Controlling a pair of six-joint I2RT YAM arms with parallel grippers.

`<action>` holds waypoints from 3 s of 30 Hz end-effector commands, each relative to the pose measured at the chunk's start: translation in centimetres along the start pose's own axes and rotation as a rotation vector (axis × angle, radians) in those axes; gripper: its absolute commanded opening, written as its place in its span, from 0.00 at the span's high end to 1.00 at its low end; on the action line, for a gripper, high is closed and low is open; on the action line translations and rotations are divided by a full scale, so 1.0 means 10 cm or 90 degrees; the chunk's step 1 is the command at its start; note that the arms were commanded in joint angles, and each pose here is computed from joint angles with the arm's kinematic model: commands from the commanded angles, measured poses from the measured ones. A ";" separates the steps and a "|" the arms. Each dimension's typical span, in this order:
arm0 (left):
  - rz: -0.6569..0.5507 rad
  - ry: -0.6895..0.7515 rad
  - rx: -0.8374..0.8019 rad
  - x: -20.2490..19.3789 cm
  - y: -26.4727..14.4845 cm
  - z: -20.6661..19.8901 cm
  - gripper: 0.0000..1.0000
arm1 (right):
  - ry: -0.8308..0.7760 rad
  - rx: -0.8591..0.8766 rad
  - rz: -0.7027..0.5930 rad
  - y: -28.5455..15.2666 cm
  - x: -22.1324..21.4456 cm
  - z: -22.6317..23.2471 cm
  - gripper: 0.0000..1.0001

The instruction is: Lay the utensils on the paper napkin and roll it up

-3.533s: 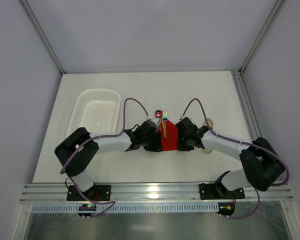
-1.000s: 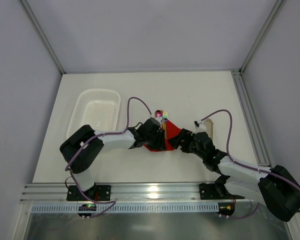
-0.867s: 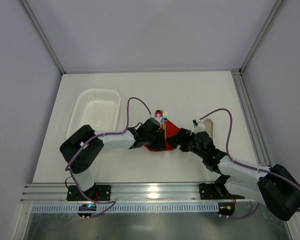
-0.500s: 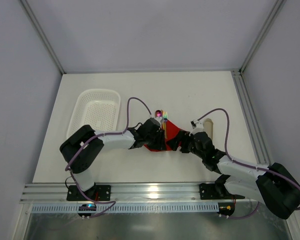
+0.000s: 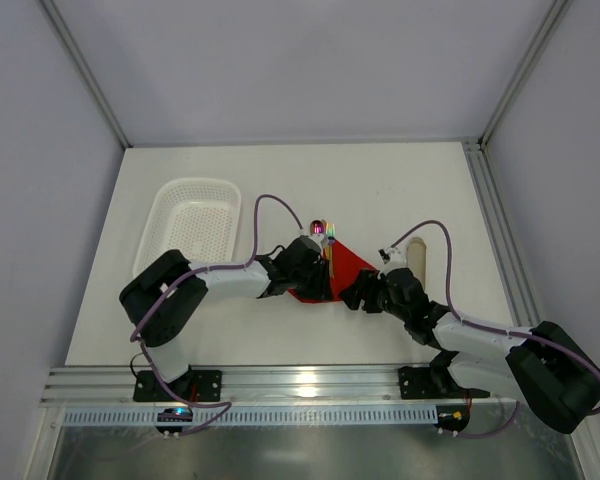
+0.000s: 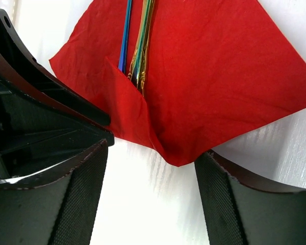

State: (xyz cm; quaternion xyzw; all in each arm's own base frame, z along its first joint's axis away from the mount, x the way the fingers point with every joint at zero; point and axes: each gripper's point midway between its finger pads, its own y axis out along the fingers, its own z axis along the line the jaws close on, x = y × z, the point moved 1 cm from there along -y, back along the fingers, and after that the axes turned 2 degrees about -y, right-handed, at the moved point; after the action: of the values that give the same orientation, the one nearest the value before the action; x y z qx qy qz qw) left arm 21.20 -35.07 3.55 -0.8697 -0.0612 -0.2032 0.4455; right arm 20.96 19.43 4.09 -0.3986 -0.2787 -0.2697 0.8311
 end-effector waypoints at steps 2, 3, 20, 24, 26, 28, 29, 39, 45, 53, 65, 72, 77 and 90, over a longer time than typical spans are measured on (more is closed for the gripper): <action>-0.004 0.005 -0.011 0.03 0.01 -0.05 0.64 | -0.036 0.000 -0.032 0.02 0.14 0.01 0.37; -0.004 0.005 -0.013 0.04 0.01 -0.06 0.64 | -0.041 -0.002 -0.031 0.02 0.14 0.01 0.39; 0.002 0.007 -0.011 0.04 0.03 -0.07 0.64 | -0.095 -0.017 -0.031 0.12 0.25 0.01 0.69; 0.001 0.009 -0.009 0.04 0.01 -0.07 0.64 | -0.093 -0.019 -0.027 0.15 0.22 -0.01 0.62; 0.001 0.010 -0.008 0.04 0.02 -0.06 0.64 | -0.095 -0.020 -0.028 0.17 0.24 0.00 0.62; 0.003 0.010 -0.007 0.03 0.02 -0.06 0.64 | -0.096 -0.021 -0.024 0.18 0.24 0.00 0.64; 0.005 0.010 -0.007 0.02 0.02 -0.06 0.64 | -0.097 -0.020 -0.024 0.18 0.25 0.01 0.70; 0.007 0.002 -0.001 0.02 0.03 -0.04 0.64 | -0.102 -0.029 -0.015 0.17 0.26 0.02 0.91; 0.006 -0.004 0.006 0.02 0.03 -0.03 0.64 | -0.096 -0.006 -0.042 0.12 0.36 0.12 0.76; 0.008 -0.009 0.003 0.02 0.02 -0.05 0.64 | -0.115 0.062 -0.049 0.18 0.36 0.31 0.69; 0.013 -0.039 0.030 0.03 -0.03 -0.02 0.56 | -0.114 0.068 -0.030 0.26 0.28 0.34 0.61; 0.016 -0.053 0.069 0.11 -0.12 0.03 0.56 | -0.115 0.060 -0.034 0.24 0.30 0.34 0.60; 0.017 -0.054 0.090 0.09 -0.17 0.10 0.57 | -0.113 0.047 -0.025 0.26 0.28 0.30 0.60; 0.041 -0.062 0.098 0.01 -0.05 0.17 0.59 | -0.130 0.085 -0.041 0.19 0.36 0.43 0.60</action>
State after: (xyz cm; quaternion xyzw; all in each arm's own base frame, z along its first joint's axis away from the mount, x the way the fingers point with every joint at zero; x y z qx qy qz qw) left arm 21.40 -33.43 3.46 -0.8474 -0.0699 -0.1495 0.5046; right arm 22.63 21.84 5.40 -0.3936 -0.3557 -0.2225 0.8180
